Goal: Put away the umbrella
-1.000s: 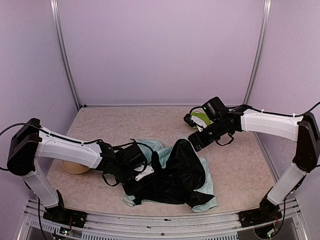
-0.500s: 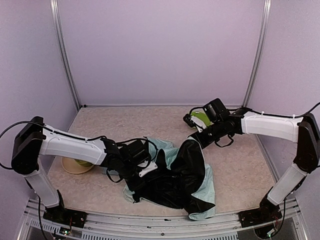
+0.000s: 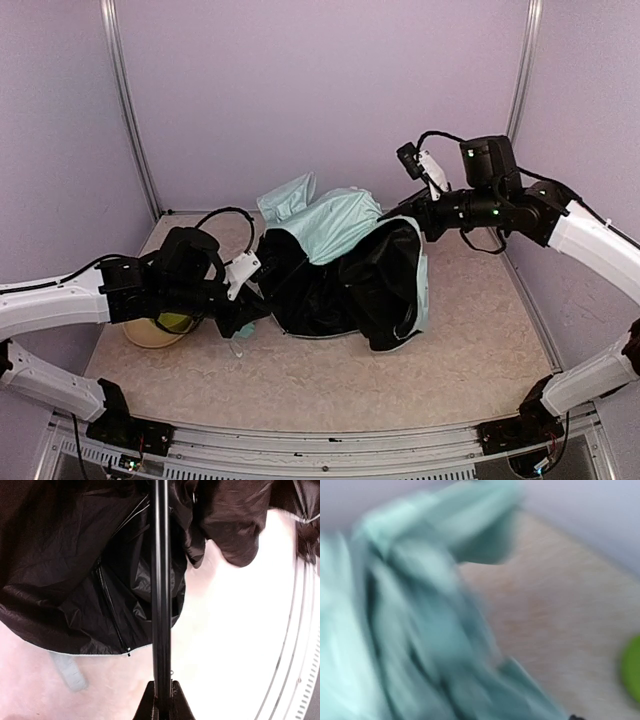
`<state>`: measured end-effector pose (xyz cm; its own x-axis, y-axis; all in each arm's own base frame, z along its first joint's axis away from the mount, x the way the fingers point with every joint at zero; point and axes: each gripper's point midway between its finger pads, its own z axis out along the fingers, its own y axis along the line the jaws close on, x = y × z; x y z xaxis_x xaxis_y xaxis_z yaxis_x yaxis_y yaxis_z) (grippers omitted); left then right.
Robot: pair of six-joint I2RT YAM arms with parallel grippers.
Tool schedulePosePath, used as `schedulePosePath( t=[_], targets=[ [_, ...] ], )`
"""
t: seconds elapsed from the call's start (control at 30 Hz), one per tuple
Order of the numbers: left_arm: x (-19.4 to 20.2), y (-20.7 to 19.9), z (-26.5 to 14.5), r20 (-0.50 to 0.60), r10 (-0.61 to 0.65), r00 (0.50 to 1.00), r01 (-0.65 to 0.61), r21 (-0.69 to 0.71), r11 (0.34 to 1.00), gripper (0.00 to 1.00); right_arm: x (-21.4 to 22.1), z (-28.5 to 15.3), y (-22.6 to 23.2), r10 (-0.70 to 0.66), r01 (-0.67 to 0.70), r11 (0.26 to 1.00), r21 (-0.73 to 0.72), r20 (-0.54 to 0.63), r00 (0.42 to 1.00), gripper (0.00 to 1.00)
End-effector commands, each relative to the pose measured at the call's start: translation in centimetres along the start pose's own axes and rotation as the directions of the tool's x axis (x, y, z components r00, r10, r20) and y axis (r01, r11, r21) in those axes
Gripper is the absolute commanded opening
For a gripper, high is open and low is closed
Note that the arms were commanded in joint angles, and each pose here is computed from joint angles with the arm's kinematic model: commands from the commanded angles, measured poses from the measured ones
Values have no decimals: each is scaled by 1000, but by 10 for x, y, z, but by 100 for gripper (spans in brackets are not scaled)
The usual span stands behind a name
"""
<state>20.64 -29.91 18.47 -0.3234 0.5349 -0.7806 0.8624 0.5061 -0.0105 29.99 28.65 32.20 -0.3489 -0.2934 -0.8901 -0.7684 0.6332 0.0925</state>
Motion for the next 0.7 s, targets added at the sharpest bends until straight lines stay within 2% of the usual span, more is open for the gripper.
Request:
schedulePosePath(
  t=[0.0, 0.1, 0.2, 0.3, 0.43, 0.57, 0.67],
  targets=[
    [-86, 36, -55, 379, -16, 925, 80, -151, 985, 0, 29, -27, -45, -2, 31, 966, 256, -111, 994, 77],
    [-102, 41, -78, 461, 9, 887, 86, -186, 979, 0, 31, -38, -45, 8, 20, 961, 275, -101, 995, 78],
    [-111, 34, -89, 474, 66, 878, 25, -183, 983, 0, 32, -41, -36, 6, 13, 972, 233, -79, 997, 78],
    [-98, 28, -75, 375, 121, 919, -63, -165, 984, 0, 33, -43, -27, -17, 29, 983, 184, -68, 998, 77],
    [-65, 14, -48, 216, 155, 964, -143, -70, 987, 0, 36, -38, -8, -40, 43, 996, 72, -47, 998, 76],
    [-26, 4, -13, 103, 128, 986, -135, 67, 989, 0, 37, -31, 15, -27, 26, 997, -74, -7, 1000, 73],
    [11, -9, 20, -52, 119, 992, -107, 192, 976, 0, 37, -28, 14, -8, 8, 998, -68, 6, 1000, 73]
  ],
)
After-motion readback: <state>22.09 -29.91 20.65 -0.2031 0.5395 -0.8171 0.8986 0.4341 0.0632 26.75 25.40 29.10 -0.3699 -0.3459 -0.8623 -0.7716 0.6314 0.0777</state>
